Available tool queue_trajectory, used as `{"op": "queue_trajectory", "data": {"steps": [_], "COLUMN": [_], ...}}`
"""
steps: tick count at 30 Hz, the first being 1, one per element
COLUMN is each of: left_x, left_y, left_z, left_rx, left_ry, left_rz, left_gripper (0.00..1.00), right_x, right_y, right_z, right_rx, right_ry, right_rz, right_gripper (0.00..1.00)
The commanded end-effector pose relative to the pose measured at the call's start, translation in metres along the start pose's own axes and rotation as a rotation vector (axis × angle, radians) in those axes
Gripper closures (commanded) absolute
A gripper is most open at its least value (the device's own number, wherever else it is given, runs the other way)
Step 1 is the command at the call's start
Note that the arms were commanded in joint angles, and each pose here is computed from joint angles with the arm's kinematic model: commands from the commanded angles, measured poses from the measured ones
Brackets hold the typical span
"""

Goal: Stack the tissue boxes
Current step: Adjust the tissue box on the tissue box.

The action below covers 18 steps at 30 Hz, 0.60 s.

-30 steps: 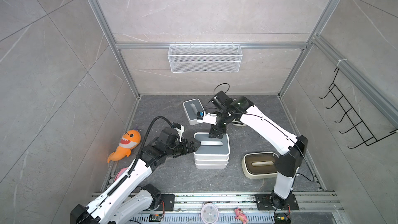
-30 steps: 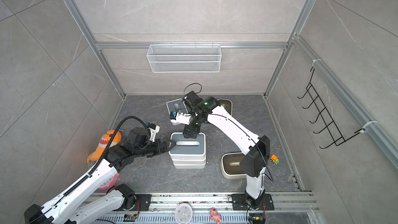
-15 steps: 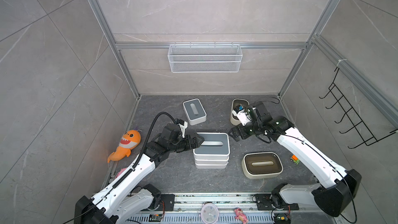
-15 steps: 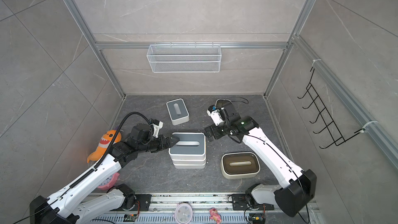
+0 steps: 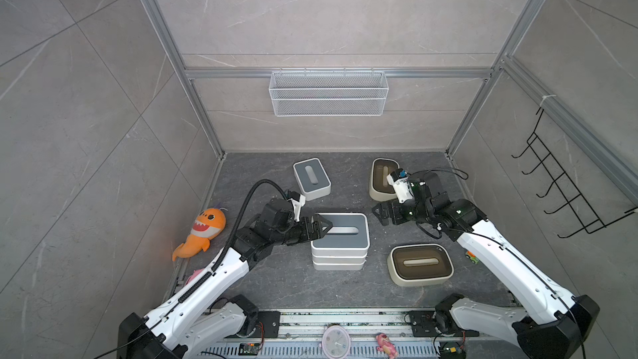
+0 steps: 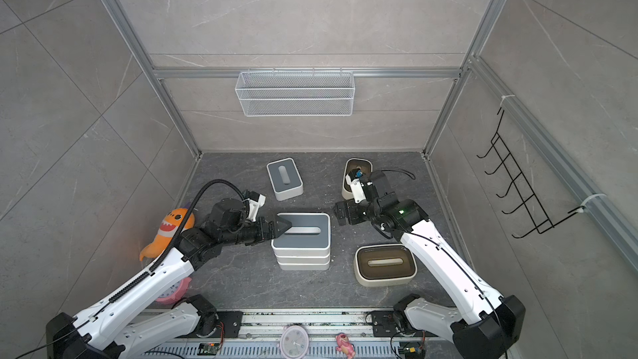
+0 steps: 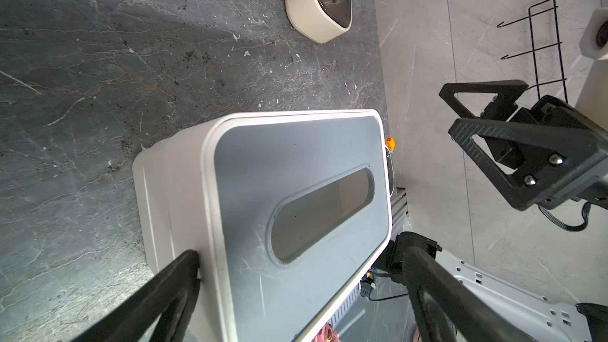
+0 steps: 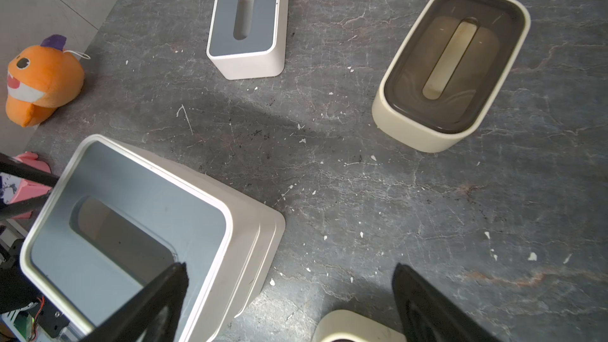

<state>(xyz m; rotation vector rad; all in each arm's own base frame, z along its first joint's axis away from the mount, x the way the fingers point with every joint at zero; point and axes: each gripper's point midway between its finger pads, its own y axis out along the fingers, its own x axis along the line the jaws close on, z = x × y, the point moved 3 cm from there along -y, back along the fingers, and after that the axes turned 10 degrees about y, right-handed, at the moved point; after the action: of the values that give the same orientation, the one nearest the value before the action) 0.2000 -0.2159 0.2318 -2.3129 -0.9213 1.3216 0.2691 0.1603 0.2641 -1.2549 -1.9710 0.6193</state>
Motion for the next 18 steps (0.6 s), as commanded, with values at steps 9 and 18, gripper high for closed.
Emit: {"op": "queue_trajectory", "data": {"steps": [9,18], "left_x": [-0.003,0.004], "left_y": [-0.012,-0.015], "left_z": [-0.004,-0.01], "left_rx": [-0.03,-0.04], "left_ry": [0.021,0.039], "left_rz": [-0.042,-0.118], "left_gripper": [0.01,0.02], "right_x": [0.003,0.006], "right_y": [-0.006,0.001], "right_z": [0.002,0.01], "right_rx": [-0.019,-0.007], "right_ry": [0.018,0.034], "right_rz": [-0.041,-0.088], "right_gripper": [0.0,0.0]}}
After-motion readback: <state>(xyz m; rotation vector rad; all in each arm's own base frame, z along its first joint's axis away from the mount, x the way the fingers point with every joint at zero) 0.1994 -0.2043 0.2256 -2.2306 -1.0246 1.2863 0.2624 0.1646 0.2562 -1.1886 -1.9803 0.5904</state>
